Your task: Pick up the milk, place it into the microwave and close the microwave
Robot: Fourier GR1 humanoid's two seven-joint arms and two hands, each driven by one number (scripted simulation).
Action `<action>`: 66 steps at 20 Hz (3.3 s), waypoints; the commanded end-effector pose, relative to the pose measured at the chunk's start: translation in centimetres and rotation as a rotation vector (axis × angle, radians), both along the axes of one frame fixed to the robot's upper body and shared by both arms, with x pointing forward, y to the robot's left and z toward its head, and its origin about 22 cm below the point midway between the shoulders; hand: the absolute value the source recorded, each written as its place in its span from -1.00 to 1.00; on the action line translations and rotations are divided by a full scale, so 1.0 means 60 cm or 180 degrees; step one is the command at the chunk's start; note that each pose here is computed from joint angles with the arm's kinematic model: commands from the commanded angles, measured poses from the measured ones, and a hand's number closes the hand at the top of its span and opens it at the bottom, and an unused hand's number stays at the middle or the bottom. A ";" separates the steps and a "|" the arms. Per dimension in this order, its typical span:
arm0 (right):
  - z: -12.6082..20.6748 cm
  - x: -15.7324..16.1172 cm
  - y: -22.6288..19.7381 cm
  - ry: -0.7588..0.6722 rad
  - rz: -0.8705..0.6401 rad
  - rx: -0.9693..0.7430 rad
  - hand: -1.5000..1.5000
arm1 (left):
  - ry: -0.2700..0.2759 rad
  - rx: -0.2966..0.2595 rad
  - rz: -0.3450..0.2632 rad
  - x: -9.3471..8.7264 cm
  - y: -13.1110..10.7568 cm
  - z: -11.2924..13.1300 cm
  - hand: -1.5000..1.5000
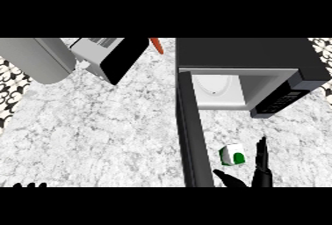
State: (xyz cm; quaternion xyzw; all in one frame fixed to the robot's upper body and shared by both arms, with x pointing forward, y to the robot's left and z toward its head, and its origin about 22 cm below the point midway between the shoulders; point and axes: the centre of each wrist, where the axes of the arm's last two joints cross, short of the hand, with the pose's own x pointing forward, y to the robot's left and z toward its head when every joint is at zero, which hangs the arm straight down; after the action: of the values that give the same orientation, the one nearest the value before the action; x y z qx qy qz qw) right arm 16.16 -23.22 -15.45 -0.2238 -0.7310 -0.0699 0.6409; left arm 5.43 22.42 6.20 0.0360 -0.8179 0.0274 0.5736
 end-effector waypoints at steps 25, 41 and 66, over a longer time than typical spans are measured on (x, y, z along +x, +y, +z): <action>-0.024 0.046 0.009 -0.0734 0.0247 0.0916 1.00 | 0.0008 -0.0050 0.0011 -0.011 0.024 0.003 -1.00; 0.096 0.132 -0.145 -0.0557 0.2218 0.1117 1.00 | 0.0031 -0.0044 0.0024 -0.014 0.014 -0.017 -1.00; 0.289 0.090 0.039 -0.0623 0.1932 0.0978 1.00 | 0.0006 -0.0111 0.0107 -0.062 0.071 -0.014 -1.00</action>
State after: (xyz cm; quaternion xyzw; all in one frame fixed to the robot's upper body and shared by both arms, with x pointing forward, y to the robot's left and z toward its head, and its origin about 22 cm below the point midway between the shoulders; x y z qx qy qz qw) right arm 20.35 -22.33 0.90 0.1198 -0.7965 -0.0098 0.5925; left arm 2.36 26.34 5.17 0.0402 -0.8152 0.0497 0.5757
